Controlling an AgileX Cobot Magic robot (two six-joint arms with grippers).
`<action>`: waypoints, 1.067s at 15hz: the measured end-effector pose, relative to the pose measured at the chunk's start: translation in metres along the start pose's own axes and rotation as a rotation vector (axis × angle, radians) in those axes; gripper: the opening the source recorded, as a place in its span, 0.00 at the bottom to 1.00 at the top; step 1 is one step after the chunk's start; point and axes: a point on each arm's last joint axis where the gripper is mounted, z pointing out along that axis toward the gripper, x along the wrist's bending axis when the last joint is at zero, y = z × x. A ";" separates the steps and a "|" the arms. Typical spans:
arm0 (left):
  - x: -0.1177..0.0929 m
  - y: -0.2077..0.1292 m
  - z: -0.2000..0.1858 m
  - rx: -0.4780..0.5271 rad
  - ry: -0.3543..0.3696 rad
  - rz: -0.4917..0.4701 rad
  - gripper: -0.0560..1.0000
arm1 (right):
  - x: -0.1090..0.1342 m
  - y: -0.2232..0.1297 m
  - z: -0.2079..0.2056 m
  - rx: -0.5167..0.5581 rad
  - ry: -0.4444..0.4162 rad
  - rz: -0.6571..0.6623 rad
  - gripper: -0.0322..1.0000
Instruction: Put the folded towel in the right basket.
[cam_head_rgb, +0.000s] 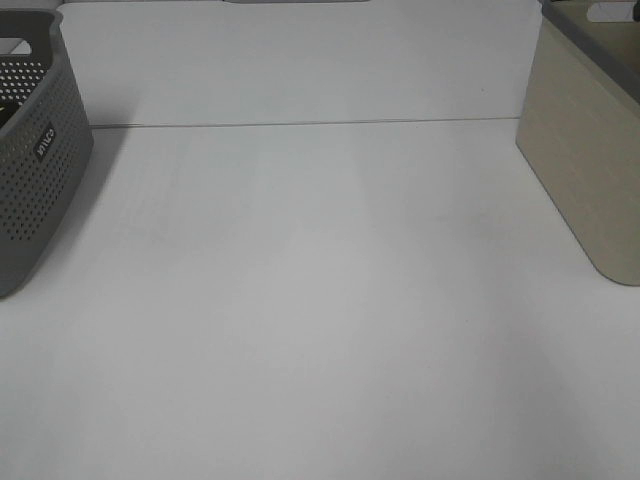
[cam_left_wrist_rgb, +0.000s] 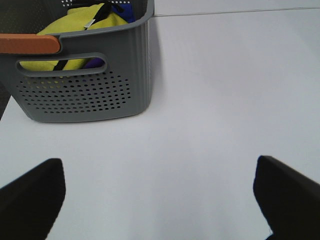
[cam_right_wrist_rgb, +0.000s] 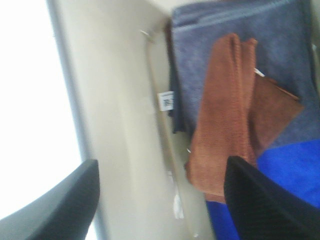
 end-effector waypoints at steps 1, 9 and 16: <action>0.000 0.000 0.000 0.000 0.000 0.000 0.97 | 0.016 -0.001 -0.010 -0.019 0.018 -0.036 0.68; 0.000 0.000 0.000 0.000 0.000 0.000 0.97 | 0.098 -0.046 -0.078 -0.066 0.021 -0.229 0.68; 0.000 0.000 0.000 0.000 0.000 0.000 0.97 | 0.062 -0.181 -0.095 0.170 -0.065 -0.213 0.68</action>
